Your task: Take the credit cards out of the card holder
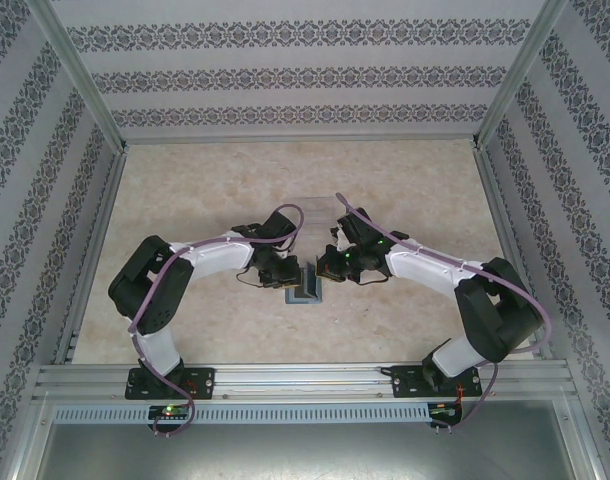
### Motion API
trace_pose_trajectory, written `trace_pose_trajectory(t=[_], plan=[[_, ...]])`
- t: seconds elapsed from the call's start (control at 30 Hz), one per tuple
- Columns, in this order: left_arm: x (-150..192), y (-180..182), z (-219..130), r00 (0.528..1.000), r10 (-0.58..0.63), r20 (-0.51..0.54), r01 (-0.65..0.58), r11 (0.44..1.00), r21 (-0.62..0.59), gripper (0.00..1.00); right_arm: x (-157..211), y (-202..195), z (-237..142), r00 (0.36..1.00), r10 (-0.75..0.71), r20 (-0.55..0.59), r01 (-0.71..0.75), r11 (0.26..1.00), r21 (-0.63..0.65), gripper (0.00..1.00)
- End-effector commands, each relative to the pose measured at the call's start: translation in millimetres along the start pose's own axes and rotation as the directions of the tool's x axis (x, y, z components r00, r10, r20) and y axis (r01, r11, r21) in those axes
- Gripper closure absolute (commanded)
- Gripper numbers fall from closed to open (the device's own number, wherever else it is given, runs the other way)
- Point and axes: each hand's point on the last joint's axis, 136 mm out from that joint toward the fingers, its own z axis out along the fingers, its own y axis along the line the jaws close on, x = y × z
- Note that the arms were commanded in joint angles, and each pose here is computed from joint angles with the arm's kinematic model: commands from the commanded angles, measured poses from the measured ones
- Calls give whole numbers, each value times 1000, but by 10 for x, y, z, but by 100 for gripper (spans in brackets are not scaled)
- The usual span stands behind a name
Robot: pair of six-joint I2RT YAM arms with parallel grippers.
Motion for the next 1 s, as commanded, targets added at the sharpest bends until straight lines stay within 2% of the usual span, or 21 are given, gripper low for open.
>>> trace_pose_trajectory(t=[0.0,0.23,0.37,0.5,0.73,0.9,0.97], plan=[[-41,50,-265,997,32,68,-27,997,-66,82,23,8,51,1000,-10,-21,10,1000,5,100],[-95,-183,-517,992,26,123,-28,999,19,79,15,112,82,999,-28,-28,27,999,-20,100],[-87,-312,-409,996,18,87,-25,996,86,79,5,64,49,999,-34,-21,34,999,16,100],[-49,-339,-197,999,23,32,-26,995,93,80,7,-98,-38,999,-48,-11,49,990,129,99],[-3,-190,59,1000,13,-20,-12,999,41,81,8,-531,-276,997,-79,-7,75,911,406,68],[29,-71,127,999,12,-32,-12,1000,-4,82,-2,-790,-377,993,-115,-32,113,811,573,45],[35,-46,137,999,12,-34,-12,1000,-15,82,-8,-860,-399,989,-138,-52,139,760,635,40]])
